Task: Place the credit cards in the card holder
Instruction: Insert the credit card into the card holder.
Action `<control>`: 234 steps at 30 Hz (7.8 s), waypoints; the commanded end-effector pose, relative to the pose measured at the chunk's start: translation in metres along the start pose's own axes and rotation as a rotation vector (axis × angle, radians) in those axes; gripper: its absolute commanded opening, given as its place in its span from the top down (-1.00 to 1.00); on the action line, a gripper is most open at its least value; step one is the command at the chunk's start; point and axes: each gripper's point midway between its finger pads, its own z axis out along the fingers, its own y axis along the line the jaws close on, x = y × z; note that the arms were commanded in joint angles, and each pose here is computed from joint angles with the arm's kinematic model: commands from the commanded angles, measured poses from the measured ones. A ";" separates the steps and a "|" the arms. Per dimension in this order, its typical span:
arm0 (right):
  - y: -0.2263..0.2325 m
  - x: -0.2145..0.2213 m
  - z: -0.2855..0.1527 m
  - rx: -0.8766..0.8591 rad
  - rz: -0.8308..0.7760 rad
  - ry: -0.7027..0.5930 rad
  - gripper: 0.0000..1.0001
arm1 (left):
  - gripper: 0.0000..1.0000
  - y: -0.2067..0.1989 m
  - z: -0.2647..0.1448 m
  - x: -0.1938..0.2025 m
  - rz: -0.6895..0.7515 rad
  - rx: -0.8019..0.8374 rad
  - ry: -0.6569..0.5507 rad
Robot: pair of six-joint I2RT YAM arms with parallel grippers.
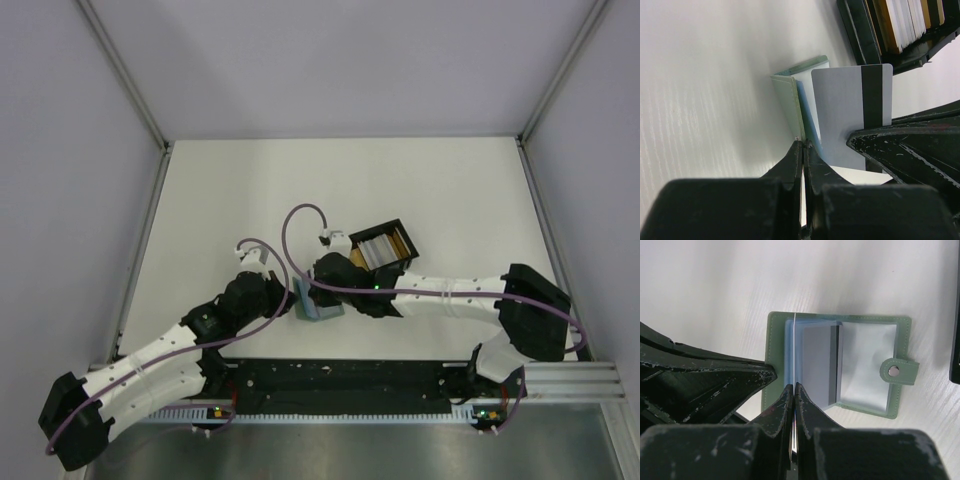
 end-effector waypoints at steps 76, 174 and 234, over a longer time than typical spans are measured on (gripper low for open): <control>-0.043 0.031 0.021 -0.310 0.306 0.139 1.00 | 1.00 0.050 0.024 0.029 -0.041 -0.129 -0.008; -0.107 0.100 0.025 0.096 0.424 0.246 1.00 | 1.00 0.047 0.025 0.023 -0.080 -0.124 -0.036; -0.041 0.058 0.032 -0.086 0.038 0.269 0.17 | 1.00 0.032 0.019 0.018 -0.047 -0.064 -0.029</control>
